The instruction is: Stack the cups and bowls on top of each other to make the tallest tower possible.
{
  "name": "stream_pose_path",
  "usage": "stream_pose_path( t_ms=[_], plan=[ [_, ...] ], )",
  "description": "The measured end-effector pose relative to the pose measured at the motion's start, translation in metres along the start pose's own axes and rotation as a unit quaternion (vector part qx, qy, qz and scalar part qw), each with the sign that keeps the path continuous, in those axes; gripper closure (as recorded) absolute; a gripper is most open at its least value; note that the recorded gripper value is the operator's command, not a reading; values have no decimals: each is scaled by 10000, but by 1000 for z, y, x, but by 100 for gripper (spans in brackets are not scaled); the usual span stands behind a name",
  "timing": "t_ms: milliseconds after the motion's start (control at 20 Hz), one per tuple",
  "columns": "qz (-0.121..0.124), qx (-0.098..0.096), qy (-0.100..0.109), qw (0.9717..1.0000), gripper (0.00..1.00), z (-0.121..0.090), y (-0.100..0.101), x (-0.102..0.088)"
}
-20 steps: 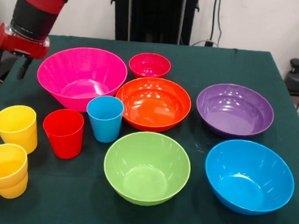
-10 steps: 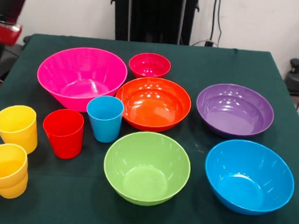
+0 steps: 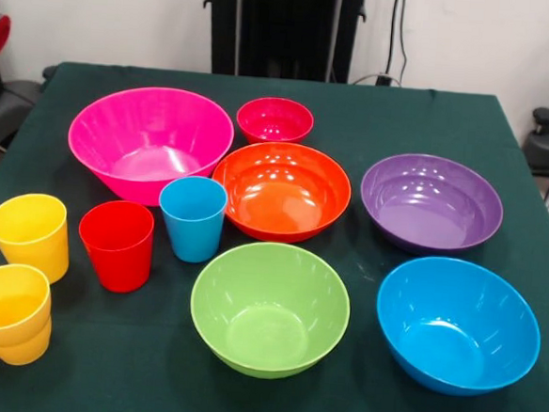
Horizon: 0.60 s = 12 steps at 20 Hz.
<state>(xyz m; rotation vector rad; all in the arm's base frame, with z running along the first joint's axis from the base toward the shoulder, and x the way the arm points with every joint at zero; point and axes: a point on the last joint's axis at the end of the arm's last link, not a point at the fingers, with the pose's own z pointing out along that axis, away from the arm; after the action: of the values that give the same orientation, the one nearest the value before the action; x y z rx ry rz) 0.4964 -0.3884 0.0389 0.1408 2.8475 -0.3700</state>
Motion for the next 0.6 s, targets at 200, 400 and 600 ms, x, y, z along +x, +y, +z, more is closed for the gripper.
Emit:
stream_pose_path(
  t_ms=[200,400,600],
  plan=[
    [-128,-395,276,9988,0,-8,13,-11],
    [-294,-766,340,9960,0,-17,33,-27],
    [-357,-1193,229,9919,0,-32,55,-50]
  ],
)
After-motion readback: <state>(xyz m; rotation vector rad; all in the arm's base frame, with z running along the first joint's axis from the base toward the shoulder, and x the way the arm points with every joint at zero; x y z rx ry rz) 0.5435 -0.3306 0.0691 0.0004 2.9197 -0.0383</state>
